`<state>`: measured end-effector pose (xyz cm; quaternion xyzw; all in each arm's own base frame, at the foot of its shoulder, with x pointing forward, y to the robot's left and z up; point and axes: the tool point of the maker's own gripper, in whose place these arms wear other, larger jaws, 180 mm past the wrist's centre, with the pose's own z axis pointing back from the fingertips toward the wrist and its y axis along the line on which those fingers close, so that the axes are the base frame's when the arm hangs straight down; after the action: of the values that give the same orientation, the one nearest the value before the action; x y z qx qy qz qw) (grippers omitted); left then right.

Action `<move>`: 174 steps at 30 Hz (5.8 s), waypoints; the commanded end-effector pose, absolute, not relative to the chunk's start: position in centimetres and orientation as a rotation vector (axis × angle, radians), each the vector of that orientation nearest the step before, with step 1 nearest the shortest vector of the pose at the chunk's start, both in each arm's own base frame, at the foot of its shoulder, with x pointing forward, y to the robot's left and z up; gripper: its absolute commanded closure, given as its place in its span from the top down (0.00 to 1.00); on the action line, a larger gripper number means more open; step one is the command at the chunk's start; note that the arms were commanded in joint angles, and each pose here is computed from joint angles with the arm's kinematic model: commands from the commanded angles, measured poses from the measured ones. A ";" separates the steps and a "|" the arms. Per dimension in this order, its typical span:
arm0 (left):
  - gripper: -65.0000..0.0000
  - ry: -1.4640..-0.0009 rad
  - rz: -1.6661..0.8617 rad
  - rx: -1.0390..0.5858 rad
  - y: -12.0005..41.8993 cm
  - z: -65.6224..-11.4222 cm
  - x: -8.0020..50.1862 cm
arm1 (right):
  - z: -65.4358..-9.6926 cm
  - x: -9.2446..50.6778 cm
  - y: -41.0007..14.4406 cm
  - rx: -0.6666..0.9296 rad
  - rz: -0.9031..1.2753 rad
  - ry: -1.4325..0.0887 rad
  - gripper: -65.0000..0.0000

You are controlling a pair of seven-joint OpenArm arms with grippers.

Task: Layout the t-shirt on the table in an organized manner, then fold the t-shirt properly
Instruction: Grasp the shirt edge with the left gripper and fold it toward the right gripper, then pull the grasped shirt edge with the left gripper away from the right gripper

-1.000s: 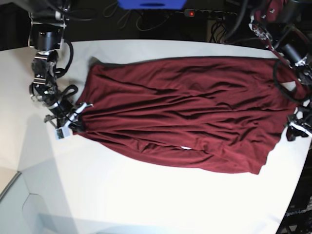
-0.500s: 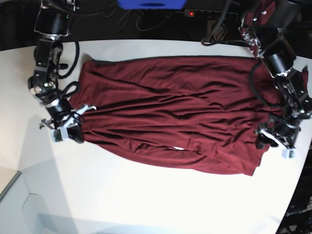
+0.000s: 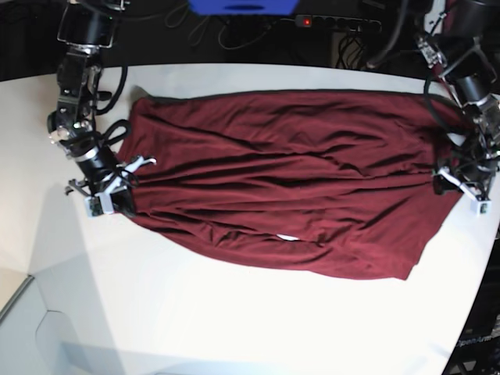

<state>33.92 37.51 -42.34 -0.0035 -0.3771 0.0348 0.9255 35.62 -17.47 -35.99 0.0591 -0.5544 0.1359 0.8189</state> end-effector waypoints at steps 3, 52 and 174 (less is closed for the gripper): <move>0.53 -0.752 0.035 0.066 39.2 -41.1 32.8 | -34.0 36.6 -17.6 0.128 0.289 -1.251 0.00; 0.53 -1.047 0.000 0.011 23.2 -36.8 52.4 | -38.2 32.3 -15.6 0.184 0.290 -1.134 0.00; 0.00 -1.342 -0.141 0.241 30.2 -23.7 48.7 | -40.4 32.2 -16.1 0.197 0.263 -1.079 0.00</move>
<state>47.84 29.97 -26.35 0.1064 -0.5913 -0.0667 0.7966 31.37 -15.85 -41.81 0.0924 -0.4877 0.1277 0.8587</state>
